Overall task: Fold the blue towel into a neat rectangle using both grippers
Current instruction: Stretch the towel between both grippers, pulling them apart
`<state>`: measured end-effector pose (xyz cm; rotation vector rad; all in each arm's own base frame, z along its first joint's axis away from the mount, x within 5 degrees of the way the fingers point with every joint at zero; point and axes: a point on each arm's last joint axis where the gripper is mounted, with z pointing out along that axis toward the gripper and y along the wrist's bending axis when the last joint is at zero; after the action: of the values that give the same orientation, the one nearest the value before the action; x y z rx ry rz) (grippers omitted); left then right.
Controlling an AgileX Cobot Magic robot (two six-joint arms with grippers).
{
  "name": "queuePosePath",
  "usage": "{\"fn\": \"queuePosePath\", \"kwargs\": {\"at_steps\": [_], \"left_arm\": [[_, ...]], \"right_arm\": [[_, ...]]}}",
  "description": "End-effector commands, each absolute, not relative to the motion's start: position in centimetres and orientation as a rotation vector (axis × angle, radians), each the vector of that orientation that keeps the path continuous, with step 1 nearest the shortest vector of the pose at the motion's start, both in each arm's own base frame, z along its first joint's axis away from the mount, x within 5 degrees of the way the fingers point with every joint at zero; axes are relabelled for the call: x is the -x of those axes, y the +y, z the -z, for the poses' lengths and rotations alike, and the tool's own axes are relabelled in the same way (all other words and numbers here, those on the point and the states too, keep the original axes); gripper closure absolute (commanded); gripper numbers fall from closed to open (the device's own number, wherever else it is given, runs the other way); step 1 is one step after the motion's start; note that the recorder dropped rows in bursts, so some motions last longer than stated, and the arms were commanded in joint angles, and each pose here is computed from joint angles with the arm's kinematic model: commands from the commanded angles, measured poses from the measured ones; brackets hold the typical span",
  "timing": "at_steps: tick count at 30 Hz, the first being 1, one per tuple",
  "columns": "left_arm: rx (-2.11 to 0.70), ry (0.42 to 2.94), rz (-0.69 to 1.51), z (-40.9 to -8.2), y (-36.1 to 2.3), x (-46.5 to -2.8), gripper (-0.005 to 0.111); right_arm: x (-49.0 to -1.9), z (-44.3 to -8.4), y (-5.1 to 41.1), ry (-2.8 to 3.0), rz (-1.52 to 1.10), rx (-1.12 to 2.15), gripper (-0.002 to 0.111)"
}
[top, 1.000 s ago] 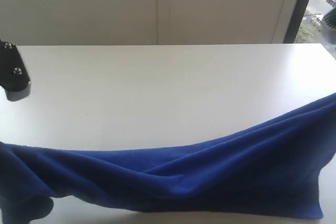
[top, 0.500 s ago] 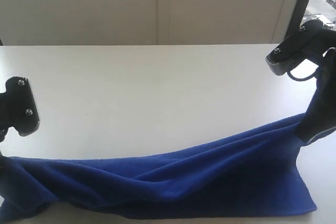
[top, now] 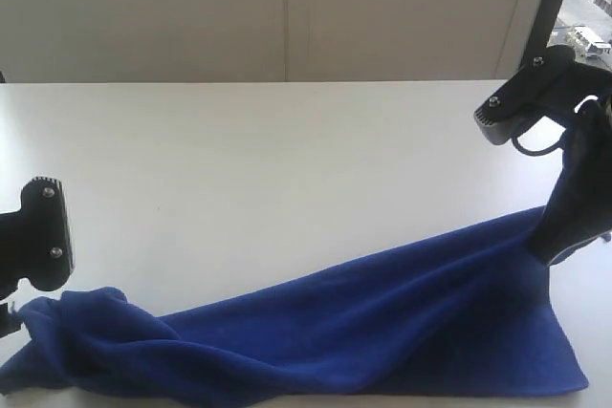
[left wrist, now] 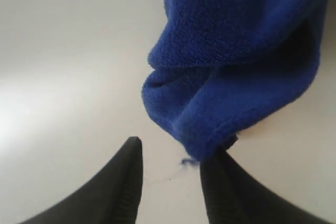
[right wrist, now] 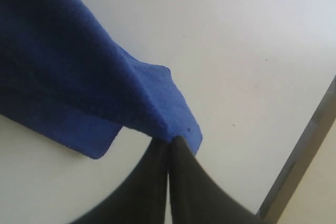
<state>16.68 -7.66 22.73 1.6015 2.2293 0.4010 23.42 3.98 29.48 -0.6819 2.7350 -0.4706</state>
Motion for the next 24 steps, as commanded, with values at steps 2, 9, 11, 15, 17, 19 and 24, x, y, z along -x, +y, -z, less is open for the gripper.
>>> {"fn": "queuePosePath", "kwargs": {"at_steps": [2,9,11,15,17,19,24], "left_arm": [[-1.692,2.037,-0.516,-22.1,-7.4,-17.0,0.064],[-1.852,1.808,-0.63,-22.3,-7.5,-17.5,0.054],[-1.858,1.765,-0.629,-22.4,-7.7,-17.6,0.054],[-1.839,1.709,-0.611,-22.6,-8.2,-17.8,0.054],[-1.842,1.711,-0.611,-22.6,-8.2,-17.8,0.054],[-1.847,1.729,-0.617,-22.5,-8.0,-17.8,0.054],[-1.88,1.741,-0.6,-21.3,-7.8,-17.1,0.054]], "right_arm": [[-23.4,-29.4,3.7,2.736,0.483,0.663,0.108],[-23.5,-29.4,3.8,2.726,0.479,0.661,0.108],[-23.6,-29.4,3.8,2.719,0.476,0.661,0.108],[-23.6,-29.5,3.8,2.715,0.475,0.661,0.108],[-23.6,-29.5,3.8,2.711,0.473,0.661,0.108],[-23.7,-29.5,3.8,2.709,0.472,0.662,0.108],[-23.7,-29.5,3.8,2.709,0.472,0.662,0.108]]}}
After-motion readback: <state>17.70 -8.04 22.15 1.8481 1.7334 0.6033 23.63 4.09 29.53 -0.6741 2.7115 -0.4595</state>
